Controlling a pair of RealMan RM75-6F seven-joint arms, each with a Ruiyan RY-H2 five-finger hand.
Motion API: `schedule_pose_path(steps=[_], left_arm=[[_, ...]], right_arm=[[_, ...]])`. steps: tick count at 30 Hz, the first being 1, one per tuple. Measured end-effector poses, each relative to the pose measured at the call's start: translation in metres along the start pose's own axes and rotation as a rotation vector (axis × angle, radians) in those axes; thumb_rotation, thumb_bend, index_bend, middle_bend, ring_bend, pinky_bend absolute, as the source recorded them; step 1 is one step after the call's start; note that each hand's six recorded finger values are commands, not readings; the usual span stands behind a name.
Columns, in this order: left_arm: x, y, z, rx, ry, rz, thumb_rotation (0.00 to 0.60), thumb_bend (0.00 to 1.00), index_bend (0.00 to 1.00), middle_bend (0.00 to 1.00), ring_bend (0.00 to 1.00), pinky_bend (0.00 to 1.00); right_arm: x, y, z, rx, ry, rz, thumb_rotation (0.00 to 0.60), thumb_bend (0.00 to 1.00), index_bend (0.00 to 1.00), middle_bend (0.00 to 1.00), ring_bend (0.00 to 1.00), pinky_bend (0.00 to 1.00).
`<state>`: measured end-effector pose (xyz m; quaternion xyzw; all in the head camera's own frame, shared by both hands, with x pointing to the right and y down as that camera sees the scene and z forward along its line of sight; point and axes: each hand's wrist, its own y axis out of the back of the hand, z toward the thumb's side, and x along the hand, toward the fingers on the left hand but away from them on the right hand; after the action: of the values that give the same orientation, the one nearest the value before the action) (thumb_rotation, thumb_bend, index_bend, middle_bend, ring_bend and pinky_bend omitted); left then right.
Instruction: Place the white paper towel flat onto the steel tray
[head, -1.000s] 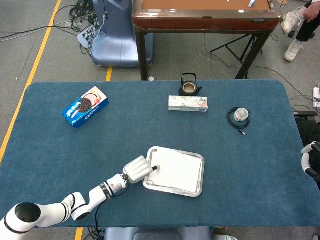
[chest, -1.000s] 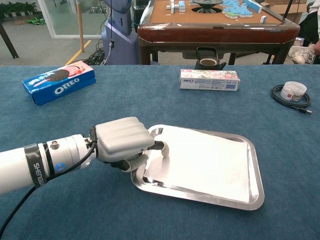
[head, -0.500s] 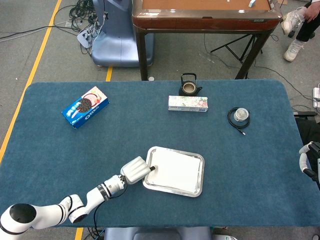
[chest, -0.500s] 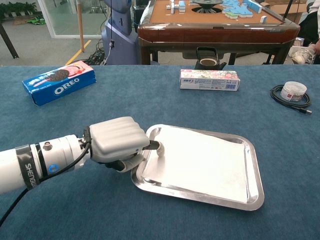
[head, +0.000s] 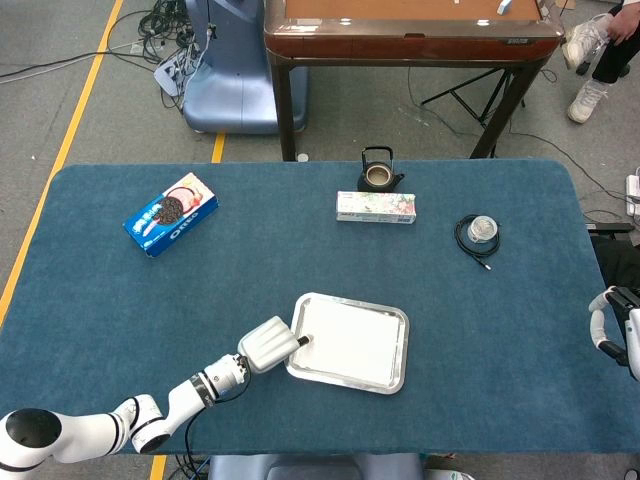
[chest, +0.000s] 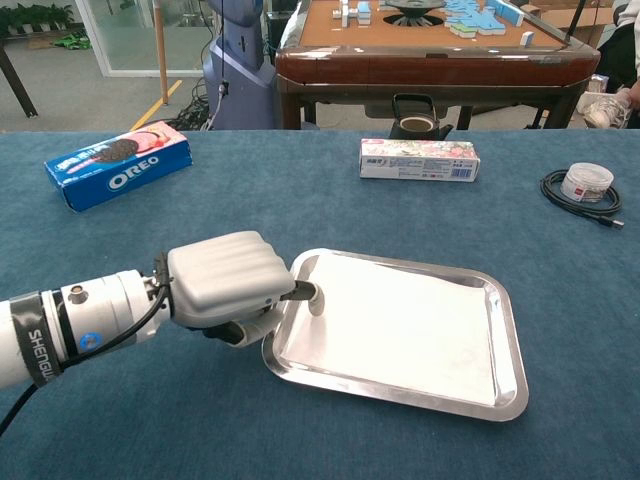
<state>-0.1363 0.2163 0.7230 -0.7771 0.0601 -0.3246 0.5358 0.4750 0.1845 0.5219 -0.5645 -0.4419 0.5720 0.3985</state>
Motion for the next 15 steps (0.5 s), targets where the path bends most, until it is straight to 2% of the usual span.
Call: schedule_pose_path(steps=[15], left_arm=[[-0.004, 0.010, -0.011, 0.009, 0.026, 0.024, 0.600, 0.65, 0.30, 1.00, 1.00, 1.00]], right_arm=[[0.000, 0.001, 0.001, -0.021, 0.002, -0.005, 0.600, 0.51, 0.55, 0.47, 0.37, 0.43]])
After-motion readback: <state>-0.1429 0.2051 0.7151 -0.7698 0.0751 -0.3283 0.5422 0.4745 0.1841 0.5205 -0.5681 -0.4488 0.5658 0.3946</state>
